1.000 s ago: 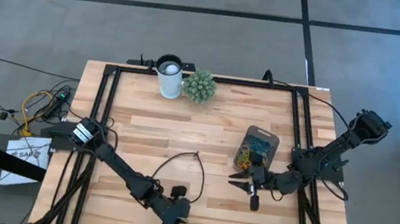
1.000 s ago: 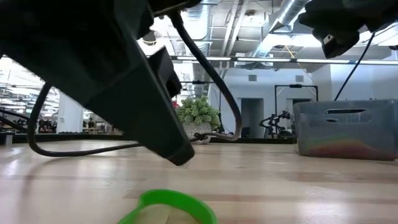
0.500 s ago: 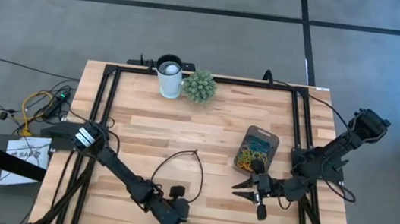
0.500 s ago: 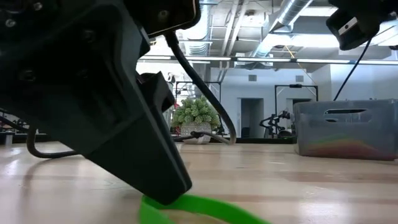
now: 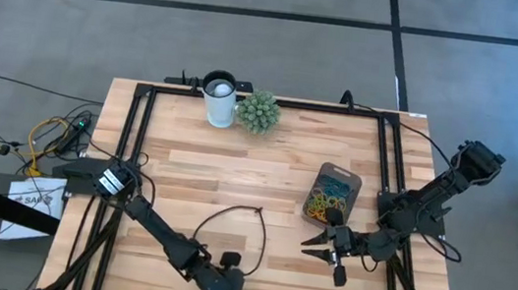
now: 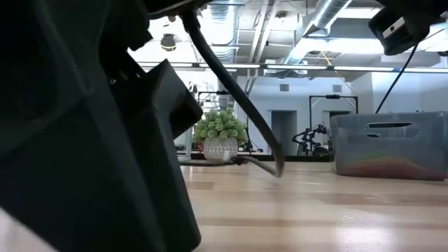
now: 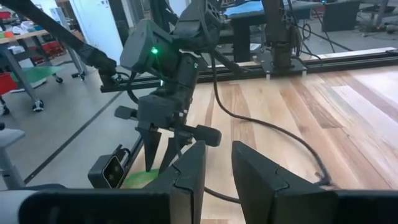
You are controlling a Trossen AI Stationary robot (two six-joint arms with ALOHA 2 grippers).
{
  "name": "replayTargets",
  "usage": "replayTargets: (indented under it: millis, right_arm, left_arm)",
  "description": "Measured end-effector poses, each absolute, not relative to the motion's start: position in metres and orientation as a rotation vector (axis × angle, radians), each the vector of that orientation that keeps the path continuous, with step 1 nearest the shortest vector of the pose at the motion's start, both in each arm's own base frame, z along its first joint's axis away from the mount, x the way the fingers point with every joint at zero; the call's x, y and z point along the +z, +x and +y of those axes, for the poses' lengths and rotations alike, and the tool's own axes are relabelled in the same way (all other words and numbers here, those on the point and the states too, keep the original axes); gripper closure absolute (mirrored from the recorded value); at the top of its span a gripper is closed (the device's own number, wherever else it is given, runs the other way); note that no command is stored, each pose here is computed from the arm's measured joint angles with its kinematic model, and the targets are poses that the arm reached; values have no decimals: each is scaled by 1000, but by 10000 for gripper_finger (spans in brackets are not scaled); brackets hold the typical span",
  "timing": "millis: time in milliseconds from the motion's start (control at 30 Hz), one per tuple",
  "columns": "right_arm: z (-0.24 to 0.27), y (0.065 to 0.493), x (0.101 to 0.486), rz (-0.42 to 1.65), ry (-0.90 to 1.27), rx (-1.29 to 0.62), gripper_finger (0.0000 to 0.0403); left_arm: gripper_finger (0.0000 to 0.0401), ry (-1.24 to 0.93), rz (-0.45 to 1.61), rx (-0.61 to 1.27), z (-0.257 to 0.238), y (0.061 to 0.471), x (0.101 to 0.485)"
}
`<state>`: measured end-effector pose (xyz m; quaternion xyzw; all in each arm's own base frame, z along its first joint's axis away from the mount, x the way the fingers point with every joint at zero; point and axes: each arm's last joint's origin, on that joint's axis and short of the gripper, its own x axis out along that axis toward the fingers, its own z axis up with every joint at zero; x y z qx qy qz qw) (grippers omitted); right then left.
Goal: Pick and place items into bin
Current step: Put the green rubber band into the black bin
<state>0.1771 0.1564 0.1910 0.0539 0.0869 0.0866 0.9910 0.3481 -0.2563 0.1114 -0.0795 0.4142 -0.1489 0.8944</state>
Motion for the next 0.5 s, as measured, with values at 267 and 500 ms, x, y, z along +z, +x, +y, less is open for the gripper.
replayTargets:
  millis: [267,500]
  right_arm:
    - [156,177,191,175,108,174,330]
    - [156,177,191,174,109,174,330]
  left_arm:
    - [363,-97,891,-268,-255,345,105]
    - [399,24,885,-197,-250,339,114]
